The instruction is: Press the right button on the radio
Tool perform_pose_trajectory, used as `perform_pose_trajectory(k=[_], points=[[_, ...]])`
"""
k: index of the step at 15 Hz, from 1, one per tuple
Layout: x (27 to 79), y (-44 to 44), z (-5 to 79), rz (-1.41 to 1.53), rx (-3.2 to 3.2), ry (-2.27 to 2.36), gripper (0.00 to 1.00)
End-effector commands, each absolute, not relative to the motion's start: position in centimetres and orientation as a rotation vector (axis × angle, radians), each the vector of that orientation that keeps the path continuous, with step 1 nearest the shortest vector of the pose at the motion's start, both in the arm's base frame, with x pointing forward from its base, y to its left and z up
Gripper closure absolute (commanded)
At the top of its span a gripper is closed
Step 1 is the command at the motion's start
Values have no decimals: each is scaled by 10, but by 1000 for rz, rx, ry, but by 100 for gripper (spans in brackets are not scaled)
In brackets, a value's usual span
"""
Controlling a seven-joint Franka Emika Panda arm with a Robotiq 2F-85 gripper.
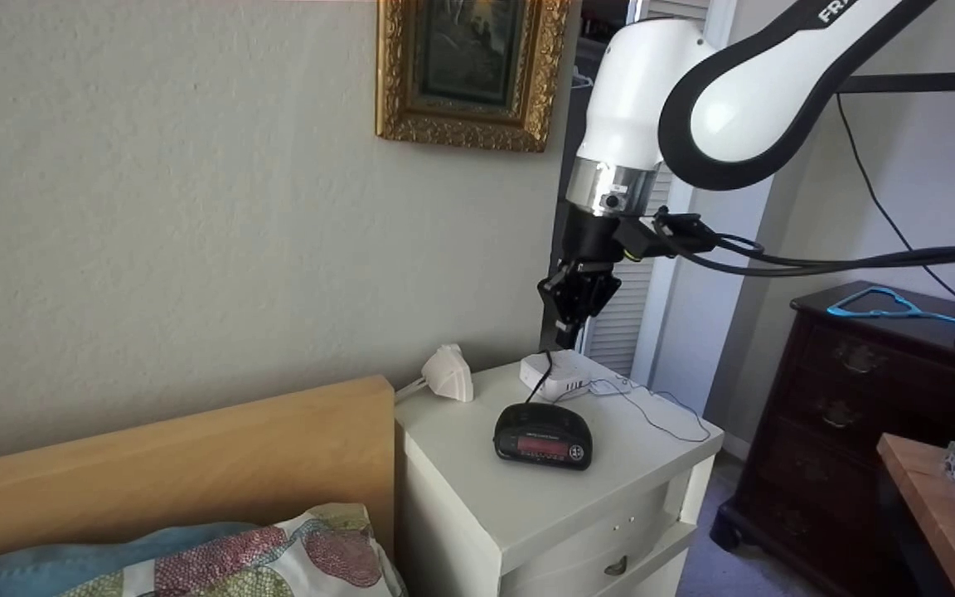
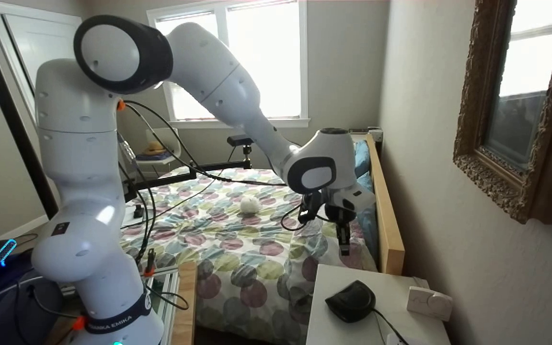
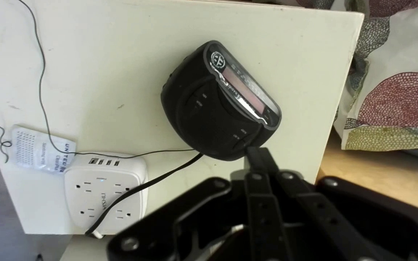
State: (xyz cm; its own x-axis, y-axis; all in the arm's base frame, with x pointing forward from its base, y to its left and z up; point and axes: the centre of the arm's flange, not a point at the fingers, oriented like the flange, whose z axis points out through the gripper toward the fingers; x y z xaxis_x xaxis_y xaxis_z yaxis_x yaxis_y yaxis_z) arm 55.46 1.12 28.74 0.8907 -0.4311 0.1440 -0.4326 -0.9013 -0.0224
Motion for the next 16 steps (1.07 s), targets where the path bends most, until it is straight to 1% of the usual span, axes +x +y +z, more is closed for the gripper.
perform_pose_trajectory(k=[1, 10, 16], points=[[540, 15, 318, 178, 2986, -713, 74], [530, 20, 355, 64, 2966, -710, 74], [530, 26, 358, 71, 2976, -719, 74]])
